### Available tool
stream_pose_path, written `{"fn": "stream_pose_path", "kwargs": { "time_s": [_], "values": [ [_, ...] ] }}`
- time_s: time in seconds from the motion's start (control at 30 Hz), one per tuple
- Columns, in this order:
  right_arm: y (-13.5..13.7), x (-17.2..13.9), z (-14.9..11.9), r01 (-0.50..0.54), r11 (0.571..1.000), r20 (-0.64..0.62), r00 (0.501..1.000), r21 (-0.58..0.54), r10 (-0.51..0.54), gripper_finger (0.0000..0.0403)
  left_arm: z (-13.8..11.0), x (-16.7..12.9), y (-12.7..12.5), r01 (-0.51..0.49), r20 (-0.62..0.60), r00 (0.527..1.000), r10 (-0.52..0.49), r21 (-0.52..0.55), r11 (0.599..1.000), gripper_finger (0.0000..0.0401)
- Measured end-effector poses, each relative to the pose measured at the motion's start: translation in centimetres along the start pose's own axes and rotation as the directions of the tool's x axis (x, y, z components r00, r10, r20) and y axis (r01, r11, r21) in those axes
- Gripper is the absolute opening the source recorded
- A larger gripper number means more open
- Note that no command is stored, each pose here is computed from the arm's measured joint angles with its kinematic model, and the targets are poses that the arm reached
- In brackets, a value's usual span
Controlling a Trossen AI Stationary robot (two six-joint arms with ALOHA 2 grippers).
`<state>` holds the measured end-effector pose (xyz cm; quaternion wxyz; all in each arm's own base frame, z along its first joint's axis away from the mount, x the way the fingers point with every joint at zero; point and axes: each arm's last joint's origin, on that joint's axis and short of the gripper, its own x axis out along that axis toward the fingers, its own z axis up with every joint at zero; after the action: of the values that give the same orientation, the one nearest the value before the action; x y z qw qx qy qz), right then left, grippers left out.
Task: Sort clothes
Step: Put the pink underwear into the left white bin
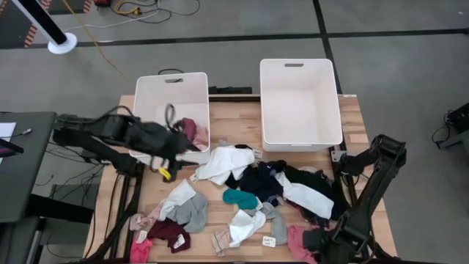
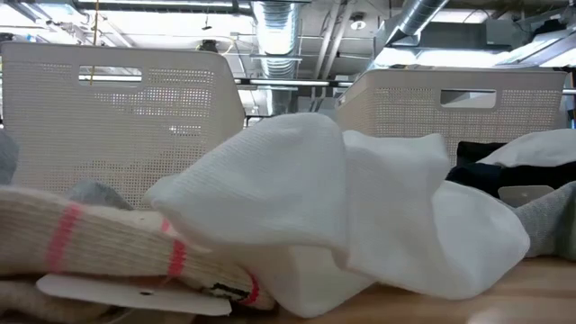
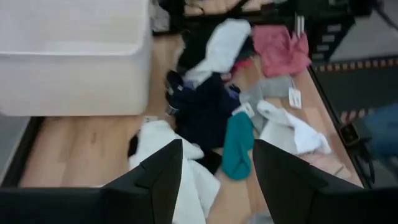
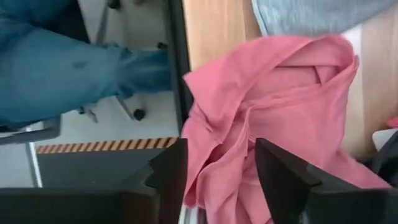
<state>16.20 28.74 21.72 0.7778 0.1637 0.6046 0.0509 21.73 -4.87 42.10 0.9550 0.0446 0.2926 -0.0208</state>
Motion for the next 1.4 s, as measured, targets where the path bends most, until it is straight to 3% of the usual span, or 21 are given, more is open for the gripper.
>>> {"fn": "stream_pose_path", "kwargs": {
  "time_s": [0.3, 0.7, 0.9, 1.23, 1.4],
  "values": [
    [0.1, 3.5, -0.9, 0.078, 0.997, -0.083, 0.994, 0.031, -0.075, 0.0286, -0.1, 5.7, -3.8, 0.076, -0.124, 0.990, -0.064, 0.095, 0.993, 0.0189],
    [-0.9, 7.7, -2.1, 0.252, 0.967, -0.164, 0.953, -0.040, -0.255, 0.0281, -1.2, 10.5, -8.4, 0.158, -0.209, 0.971, -0.118, 0.185, 0.970, 0.0189],
    [-1.4, 8.2, -1.7, 0.278, 0.959, -0.174, 0.943, -0.049, -0.282, 0.0221, -1.5, 12.1, -10.2, 0.188, -0.204, 0.968, -0.144, 0.219, 0.957, 0.0189],
    [-1.4, 7.9, -1.5, 0.270, 0.958, -0.175, 0.943, -0.097, -0.283, 0.0023, -1.6, 13.0, -11.6, 0.209, -0.173, 0.970, -0.171, 0.231, 0.950, 0.0189],
    [-0.9, 7.6, -1.3, 0.268, 0.957, -0.175, 0.943, -0.111, -0.284, 0.0016, -1.7, 13.1, -12.0, 0.217, -0.175, 0.968, -0.178, 0.235, 0.948, 0.0189]
  ]
}}
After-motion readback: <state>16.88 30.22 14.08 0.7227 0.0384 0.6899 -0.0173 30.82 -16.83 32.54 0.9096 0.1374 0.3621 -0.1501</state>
